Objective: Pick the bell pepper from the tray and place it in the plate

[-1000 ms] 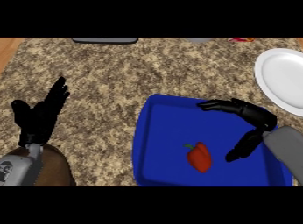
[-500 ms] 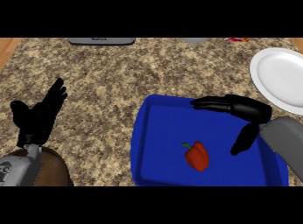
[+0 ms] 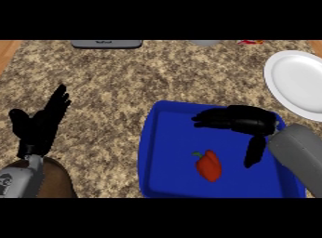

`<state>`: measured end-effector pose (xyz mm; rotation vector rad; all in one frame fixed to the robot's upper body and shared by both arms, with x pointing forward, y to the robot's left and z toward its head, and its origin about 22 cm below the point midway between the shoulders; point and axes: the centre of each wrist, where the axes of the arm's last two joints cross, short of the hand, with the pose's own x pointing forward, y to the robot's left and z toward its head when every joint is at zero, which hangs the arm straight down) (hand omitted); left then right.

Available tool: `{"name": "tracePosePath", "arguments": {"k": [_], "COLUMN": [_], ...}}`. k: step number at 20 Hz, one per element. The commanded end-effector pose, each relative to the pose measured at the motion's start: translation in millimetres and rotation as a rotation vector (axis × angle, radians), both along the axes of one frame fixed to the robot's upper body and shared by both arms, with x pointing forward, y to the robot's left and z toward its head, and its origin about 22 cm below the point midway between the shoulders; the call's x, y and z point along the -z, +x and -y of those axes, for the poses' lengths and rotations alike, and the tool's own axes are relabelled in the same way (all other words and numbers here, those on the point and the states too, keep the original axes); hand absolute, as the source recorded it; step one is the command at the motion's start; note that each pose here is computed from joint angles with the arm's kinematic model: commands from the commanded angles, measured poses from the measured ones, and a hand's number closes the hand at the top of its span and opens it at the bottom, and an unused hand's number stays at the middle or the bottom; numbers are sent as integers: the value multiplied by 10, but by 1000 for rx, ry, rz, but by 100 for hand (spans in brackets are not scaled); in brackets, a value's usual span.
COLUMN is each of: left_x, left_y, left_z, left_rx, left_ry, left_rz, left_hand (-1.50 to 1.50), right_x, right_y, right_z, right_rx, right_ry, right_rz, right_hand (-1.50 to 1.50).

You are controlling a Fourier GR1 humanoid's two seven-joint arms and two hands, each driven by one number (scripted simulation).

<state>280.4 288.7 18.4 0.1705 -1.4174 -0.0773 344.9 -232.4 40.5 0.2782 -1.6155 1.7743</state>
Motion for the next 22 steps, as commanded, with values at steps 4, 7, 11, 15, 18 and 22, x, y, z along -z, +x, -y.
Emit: {"name": "tracePosePath", "arguments": {"k": [4,7,11,15,18,22], "left_x": [122,70,-21,-171,-13,-58], "left_y": [-132,-63,60,138,-44,10], "left_z": [-11,78,76,-119,-189,-89], "left_rx": [21,-1,-7,11,4,-4], "left_ry": [-7,2,0,9,6,17], "left_rz": [-32,-35,-16,-20,-21,-18], "left_hand": [0,0,0,0,0,0], "right_x": [-16,3,56,124,316,335], "right_y": [-159,-111,-114,-171,-279,-267], "right_z": [-201,-274,-415,-563,-634,-575], "right_rx": [-35,-46,-61,-53,-36,-40], "right_ry": [-152,-170,-242,-237,-250,-272], "right_rz": [49,45,39,71,82,99], "right_hand": [-150,-150,-150,-150,-150,-150]}}
